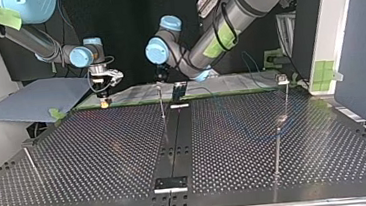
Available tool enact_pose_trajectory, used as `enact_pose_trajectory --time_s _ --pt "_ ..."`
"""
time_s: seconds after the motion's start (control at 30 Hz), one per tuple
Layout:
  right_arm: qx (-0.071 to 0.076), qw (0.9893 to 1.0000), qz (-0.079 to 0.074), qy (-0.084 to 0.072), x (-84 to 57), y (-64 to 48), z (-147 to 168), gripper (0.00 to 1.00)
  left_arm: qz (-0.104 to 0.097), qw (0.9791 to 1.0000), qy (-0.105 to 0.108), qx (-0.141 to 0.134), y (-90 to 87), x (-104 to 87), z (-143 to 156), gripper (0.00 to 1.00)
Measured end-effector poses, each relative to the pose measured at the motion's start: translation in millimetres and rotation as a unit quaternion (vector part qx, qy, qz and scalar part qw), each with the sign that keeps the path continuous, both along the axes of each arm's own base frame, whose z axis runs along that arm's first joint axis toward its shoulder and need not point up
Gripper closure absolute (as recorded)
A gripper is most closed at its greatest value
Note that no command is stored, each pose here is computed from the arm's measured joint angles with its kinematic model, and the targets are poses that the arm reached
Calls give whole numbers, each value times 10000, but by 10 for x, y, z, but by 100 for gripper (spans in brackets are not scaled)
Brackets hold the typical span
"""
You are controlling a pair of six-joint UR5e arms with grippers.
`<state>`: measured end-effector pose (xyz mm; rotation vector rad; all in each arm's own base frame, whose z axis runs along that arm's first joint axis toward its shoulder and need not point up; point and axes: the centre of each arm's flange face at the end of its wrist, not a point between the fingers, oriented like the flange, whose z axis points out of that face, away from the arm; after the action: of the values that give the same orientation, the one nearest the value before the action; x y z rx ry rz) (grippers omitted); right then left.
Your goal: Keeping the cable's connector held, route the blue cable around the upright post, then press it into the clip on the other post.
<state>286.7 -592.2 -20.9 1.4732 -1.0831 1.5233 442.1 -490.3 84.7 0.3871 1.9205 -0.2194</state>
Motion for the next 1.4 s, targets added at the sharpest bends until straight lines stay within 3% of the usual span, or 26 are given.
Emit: enact_pose_trajectory --time_s 0.27,0.6,0.9,1.13,1.4 --pt "20 10000 0 2 0 4 -4 100 246 9992 -77 -316 178 -56 217 0" --pt "37 10000 -1 -76 0 1 -1 100 420 9979 93 -488 439 -298 464 0" --pt "51 9999 10 -126 14 7 0 100 625 9938 14 -916 644 -364 657 0" --pt "52 9999 13 -144 19 8 1 100 767 9931 32 -890 789 -534 766 0" --pt "48 9998 20 -168 27 9 4 100 939 9902 -7 -1034 965 -698 898 0"
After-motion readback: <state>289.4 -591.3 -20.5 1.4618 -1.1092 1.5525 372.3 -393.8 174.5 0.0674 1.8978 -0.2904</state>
